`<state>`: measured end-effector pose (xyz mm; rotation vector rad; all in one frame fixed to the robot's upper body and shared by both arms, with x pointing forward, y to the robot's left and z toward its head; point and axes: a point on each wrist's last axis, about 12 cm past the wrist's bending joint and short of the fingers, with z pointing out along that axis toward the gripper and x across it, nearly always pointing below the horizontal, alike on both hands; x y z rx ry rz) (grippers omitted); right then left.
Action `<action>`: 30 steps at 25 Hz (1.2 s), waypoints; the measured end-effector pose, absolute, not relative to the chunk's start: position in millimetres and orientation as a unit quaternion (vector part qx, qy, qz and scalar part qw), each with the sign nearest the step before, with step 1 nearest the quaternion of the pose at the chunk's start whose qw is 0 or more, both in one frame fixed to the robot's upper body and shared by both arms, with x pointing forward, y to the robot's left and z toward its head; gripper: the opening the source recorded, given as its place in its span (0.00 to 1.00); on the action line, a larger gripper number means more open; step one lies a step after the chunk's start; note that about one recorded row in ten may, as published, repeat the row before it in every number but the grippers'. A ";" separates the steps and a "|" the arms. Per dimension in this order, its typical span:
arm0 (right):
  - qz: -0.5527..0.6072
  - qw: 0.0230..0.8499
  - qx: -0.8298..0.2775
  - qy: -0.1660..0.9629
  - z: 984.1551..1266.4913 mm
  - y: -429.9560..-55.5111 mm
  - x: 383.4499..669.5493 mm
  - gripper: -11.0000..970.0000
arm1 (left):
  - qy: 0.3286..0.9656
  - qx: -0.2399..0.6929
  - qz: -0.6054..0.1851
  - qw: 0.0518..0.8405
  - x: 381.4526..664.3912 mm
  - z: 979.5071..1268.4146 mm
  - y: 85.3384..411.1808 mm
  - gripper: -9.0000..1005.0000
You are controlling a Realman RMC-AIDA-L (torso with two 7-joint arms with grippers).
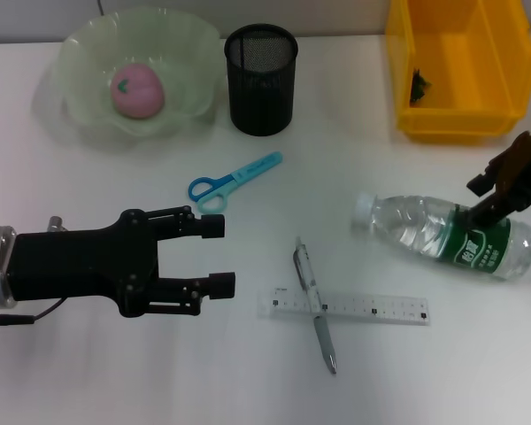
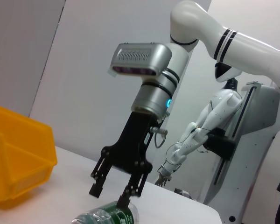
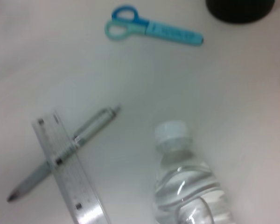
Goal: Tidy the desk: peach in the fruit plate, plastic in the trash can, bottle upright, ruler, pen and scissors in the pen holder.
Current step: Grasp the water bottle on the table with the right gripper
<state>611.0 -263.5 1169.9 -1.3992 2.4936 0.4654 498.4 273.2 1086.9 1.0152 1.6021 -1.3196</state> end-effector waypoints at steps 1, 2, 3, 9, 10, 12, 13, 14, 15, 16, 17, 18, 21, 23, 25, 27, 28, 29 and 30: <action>0.149 0.116 -0.486 0.853 1167.8 -259.4 611.2 0.72 | 0.634 0.402 -0.523 0.404 498.2 1086.7 272.9 0.81; 0.142 0.111 -0.492 0.852 1166.3 -256.5 611.3 0.72 | 0.633 0.401 -0.524 0.404 498.0 1086.4 271.9 0.81; 0.138 0.107 -0.498 0.850 1165.0 -253.2 611.1 0.72 | 0.633 0.401 -0.524 0.404 497.9 1086.4 271.6 0.81; 0.114 0.092 -0.524 0.839 1157.1 -240.0 610.6 0.72 | 0.633 0.399 -0.525 0.406 497.1 1085.8 271.2 0.81; 0.108 0.089 -0.528 0.838 1154.8 -237.6 610.3 0.72 | 0.633 0.399 -0.525 0.406 497.1 1085.8 271.2 0.81; 0.102 0.084 -0.532 0.836 1152.0 -234.2 609.6 0.72 | 0.633 0.398 -0.526 0.405 496.8 1085.6 271.1 0.81; 0.100 0.082 -0.535 0.835 1150.2 -231.9 608.9 0.72 | 0.633 0.398 -0.526 0.405 496.8 1085.6 271.1 0.80; 0.097 0.080 -0.537 0.834 1148.2 -229.1 608.4 0.72 | 0.633 0.398 -0.526 0.405 496.8 1085.6 271.1 0.80; 0.093 0.080 -0.539 0.834 1146.9 -227.7 608.3 0.72 | 0.633 0.398 -0.526 0.405 496.7 1085.6 271.1 0.80; 0.089 0.079 -0.540 0.833 1145.3 -226.3 608.3 0.73 | 0.633 0.398 -0.526 0.405 496.7 1085.6 271.1 0.80; 0.086 0.077 -0.541 0.833 1144.0 -225.3 608.2 0.73 | 0.633 0.398 -0.526 0.405 496.7 1085.6 271.1 0.80; 0.083 0.076 -0.542 0.833 1141.9 -223.8 608.1 0.73 | 0.633 0.398 -0.526 0.405 496.7 1085.7 271.1 0.80; 0.078 0.071 -0.545 0.832 1136.4 -219.8 607.9 0.73 | 0.633 0.398 -0.527 0.404 496.4 1085.7 271.1 0.80; 0.075 0.069 -0.545 0.832 1133.2 -218.6 608.0 0.73 | 0.633 0.398 -0.527 0.404 496.2 1085.6 271.2 0.80; 0.073 0.070 -0.543 0.833 1129.3 -217.3 608.7 0.73 | 0.633 0.398 -0.527 0.405 496.1 1085.6 271.6 0.80; 0.073 0.070 -0.543 0.833 1128.5 -216.7 609.1 0.73 | 0.633 0.398 -0.527 0.405 496.1 1085.7 271.9 0.80; 0.074 0.070 -0.543 0.833 1127.6 -216.0 609.4 0.73 | 0.633 0.398 -0.526 0.404 496.1 1085.9 272.4 0.80; 0.074 0.070 -0.543 0.833 1127.2 -215.6 609.5 0.73 | 0.633 0.398 -0.526 0.404 496.1 1086.1 272.8 0.80; 0.074 0.069 -0.543 0.833 1127.0 -215.4 609.5 0.73 | 0.633 0.399 -0.527 0.404 496.0 1086.1 273.0 0.80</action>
